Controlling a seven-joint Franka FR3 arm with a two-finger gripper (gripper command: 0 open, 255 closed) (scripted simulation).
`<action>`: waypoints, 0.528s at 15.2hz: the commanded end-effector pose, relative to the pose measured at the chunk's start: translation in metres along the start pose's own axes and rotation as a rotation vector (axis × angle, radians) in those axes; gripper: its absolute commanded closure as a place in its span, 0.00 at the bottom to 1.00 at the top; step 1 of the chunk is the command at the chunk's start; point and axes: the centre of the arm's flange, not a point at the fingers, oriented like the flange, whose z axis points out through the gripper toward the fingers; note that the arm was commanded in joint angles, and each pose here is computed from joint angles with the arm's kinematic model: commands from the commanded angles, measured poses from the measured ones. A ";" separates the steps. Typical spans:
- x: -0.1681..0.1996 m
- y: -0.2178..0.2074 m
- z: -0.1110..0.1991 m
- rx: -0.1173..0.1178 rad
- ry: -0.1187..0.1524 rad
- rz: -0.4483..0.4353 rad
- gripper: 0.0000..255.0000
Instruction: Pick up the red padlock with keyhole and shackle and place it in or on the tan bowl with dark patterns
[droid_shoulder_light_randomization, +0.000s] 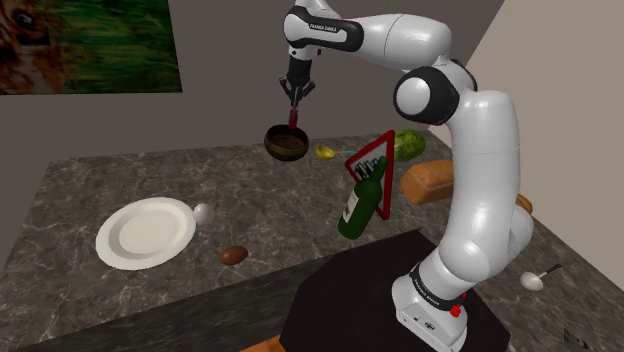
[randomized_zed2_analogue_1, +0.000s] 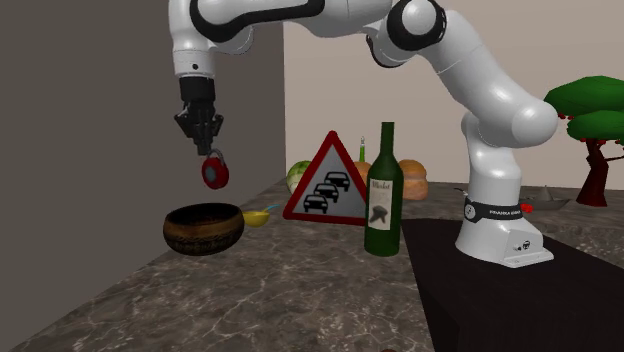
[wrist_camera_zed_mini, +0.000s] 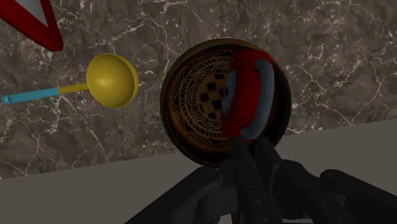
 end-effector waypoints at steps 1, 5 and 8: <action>0.013 -0.003 0.004 -0.001 -0.001 0.001 1.00; 0.014 -0.003 0.026 -0.001 -0.001 0.001 1.00; 0.014 -0.003 0.041 -0.001 -0.001 0.001 1.00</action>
